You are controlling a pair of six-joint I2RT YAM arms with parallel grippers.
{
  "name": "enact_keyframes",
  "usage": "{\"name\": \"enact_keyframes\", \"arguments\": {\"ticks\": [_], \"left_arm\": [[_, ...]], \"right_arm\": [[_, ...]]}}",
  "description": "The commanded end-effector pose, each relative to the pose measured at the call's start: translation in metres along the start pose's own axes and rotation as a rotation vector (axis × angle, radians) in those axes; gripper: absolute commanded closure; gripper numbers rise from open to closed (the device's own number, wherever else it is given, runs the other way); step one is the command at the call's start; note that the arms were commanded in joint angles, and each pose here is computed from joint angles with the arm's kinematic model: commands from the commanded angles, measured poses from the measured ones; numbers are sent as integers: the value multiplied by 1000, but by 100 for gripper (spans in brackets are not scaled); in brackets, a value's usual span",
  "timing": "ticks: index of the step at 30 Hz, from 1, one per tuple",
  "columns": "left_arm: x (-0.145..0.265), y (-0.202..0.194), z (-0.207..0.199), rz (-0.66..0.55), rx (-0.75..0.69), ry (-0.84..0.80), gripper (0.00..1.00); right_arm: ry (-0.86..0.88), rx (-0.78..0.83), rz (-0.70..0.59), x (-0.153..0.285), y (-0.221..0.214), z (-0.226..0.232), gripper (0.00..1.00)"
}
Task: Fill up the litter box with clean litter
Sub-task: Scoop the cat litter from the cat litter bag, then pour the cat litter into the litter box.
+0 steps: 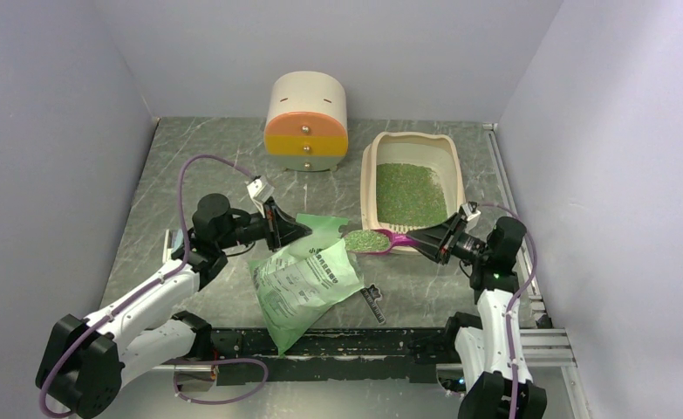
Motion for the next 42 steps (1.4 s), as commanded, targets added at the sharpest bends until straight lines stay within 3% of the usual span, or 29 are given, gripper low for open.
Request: {"name": "enact_keyframes", "arguments": {"ticks": [1,23,42], "left_arm": [[2,18,-6,-73,-65,-28,95],[4,21,-10,-83,-67,-46,95],[5,23,-7,-90,-67,-14,95]], "right_arm": [[26,46,-18,2,10,16,100],[-37,18,3,3,-9,-10,100],[0,50,-41,4,17,6,100]]}}
Point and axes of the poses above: each gripper's point midway between its finger pads, its own x axis back along the fingers, its own z axis along the line the jaws close on, y = z × x, the point moved 4 cm from there along x, back along the fingers, and after that the axes turned 6 degrees about x, right-handed, at the moved point
